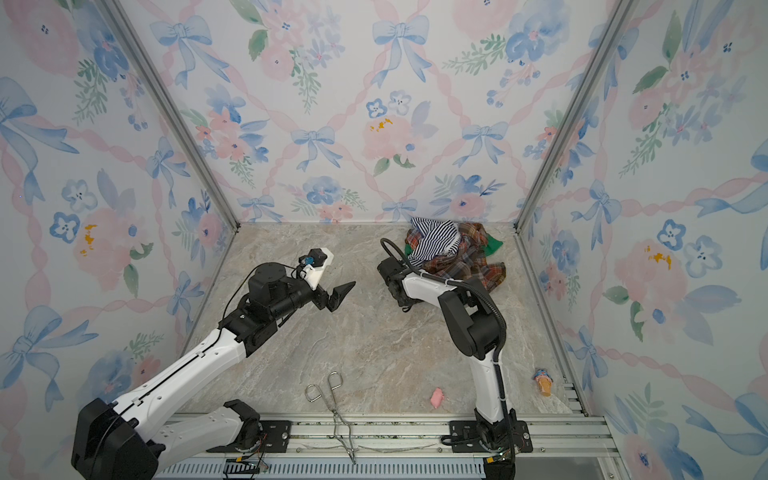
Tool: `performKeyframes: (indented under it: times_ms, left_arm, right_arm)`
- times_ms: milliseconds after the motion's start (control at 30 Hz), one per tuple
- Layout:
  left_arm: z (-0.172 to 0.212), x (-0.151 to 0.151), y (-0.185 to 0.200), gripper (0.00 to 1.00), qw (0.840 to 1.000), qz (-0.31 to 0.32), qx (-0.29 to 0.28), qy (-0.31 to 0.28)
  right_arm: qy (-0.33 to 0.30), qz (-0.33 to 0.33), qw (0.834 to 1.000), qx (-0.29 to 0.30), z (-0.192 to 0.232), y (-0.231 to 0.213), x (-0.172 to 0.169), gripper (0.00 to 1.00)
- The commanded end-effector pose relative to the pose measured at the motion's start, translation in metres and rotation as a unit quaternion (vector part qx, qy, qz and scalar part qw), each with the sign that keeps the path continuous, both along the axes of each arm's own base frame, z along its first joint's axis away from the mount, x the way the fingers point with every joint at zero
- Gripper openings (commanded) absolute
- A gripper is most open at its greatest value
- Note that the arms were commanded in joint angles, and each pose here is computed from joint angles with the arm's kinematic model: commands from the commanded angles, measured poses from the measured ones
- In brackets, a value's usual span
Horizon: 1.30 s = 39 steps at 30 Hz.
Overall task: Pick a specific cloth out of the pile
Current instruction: 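Lower the right gripper into the pile and grasp the green shirt, then lift the green shirt out of the pile with the right gripper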
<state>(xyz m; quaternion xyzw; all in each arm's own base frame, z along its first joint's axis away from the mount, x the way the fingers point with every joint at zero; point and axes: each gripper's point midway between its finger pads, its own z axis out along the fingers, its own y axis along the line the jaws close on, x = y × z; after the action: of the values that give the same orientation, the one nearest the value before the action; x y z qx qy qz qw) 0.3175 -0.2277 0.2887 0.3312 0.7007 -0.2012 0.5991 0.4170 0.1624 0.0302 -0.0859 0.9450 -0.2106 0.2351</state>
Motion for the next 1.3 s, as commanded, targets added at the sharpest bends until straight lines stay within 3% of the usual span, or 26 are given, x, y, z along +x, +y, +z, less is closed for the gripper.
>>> performKeyframes:
  times_ms: [0, 233, 367, 533, 667, 833, 1033, 1133, 1267]
  left_arm:
    - [0.017, -0.003, 0.003, 0.98, 1.0, -0.001, -0.022, -0.015]
    - [0.021, -0.004, 0.005, 0.98, 0.999, -0.002, -0.029, -0.019]
    - [0.022, -0.005, 0.006, 0.98, 0.999, -0.001, -0.033, -0.021]
    - [0.025, -0.006, 0.007, 0.98, 0.999, -0.002, -0.038, -0.022]
    - [0.027, -0.006, 0.008, 0.98, 0.999, -0.002, -0.04, -0.023]
    - [0.026, -0.005, 0.01, 0.98, 0.999, 0.001, -0.041, -0.023]
    - [0.024, -0.004, 0.009, 0.98, 0.999, 0.0, -0.042, -0.019]
    - [0.026, -0.004, 0.009, 0.98, 0.999, 0.001, -0.043, -0.02]
    - [0.027, -0.004, 0.01, 0.98, 0.999, 0.005, -0.046, -0.021]
  right_arm:
    - [0.016, -0.011, 1.0, -0.016, -0.007, -0.008, -0.001, 0.26]
    - [0.029, -0.025, 0.999, -0.025, -0.011, -0.018, 0.004, 0.26]
    - [0.036, -0.032, 0.998, -0.029, -0.013, -0.022, 0.003, 0.18]
    - [0.04, -0.04, 0.998, -0.028, -0.013, -0.028, -0.001, 0.16]
    - [0.045, -0.039, 0.998, -0.022, -0.015, -0.026, -0.002, 0.0]
    - [0.026, -0.03, 0.999, -0.005, 0.006, -0.02, 0.003, 0.0]
    - [-0.041, -0.009, 0.998, 0.036, 0.116, -0.021, 0.033, 0.0]
    - [-0.098, -0.011, 0.992, 0.083, 0.202, -0.039, 0.052, 0.0]
    - [-0.205, -0.013, 0.976, 0.074, 0.336, -0.076, 0.071, 0.0]
